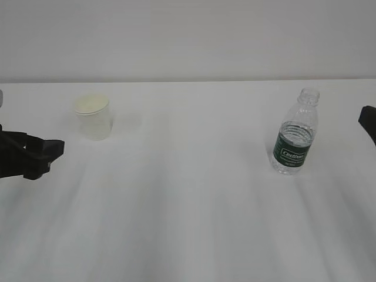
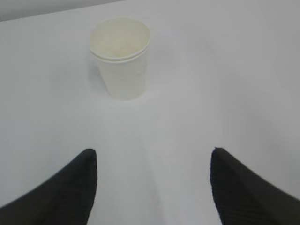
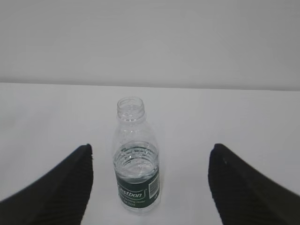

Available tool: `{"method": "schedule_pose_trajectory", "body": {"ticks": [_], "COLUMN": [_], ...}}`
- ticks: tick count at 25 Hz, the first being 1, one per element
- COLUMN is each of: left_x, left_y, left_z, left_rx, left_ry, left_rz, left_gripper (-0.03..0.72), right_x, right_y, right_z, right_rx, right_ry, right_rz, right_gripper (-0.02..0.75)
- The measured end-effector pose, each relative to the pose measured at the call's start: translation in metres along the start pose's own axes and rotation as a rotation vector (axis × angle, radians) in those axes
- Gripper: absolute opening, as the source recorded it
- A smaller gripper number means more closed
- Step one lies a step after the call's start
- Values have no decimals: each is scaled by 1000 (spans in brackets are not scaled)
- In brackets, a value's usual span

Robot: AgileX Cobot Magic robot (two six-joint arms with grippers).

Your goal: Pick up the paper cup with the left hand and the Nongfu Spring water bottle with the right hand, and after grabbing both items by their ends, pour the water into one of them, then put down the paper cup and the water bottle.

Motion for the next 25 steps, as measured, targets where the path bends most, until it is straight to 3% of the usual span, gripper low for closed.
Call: {"method": "schedule_pose_trajectory", "body": {"ticks": [7, 15, 19, 25], "left_x": [6, 58, 58, 64], "left_y": [-3, 42, 52, 46], "left_z": [-1, -24, -30, -35], "left_rx": [-11, 71, 109, 139], "left_ry": [5, 29, 11, -25], "left_rz": [-77, -266, -338, -308], "left_gripper": [539, 539, 539, 539], "right_x": [24, 49, 59, 72], "right_y": [-7, -13, -13, -6], "right_z": [-1, 1, 7, 16], "right_rx": [-9, -55, -117, -214], "right_ry": [-9, -2, 39, 33], "right_rz": [70, 88, 80, 5], "right_gripper": [574, 574, 574, 574]}}
Point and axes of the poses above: a point on each arm's last joint axis where the gripper is mounted, y pointing back along that axis away from the gripper, z along the wrist's bending axis when the last joint is at zero, x = y × z, the point moved 4 cm from there along -y, pointing out along that axis toward the gripper, and after that the axes turned 11 degrees about -y, right-handed, at the moved point
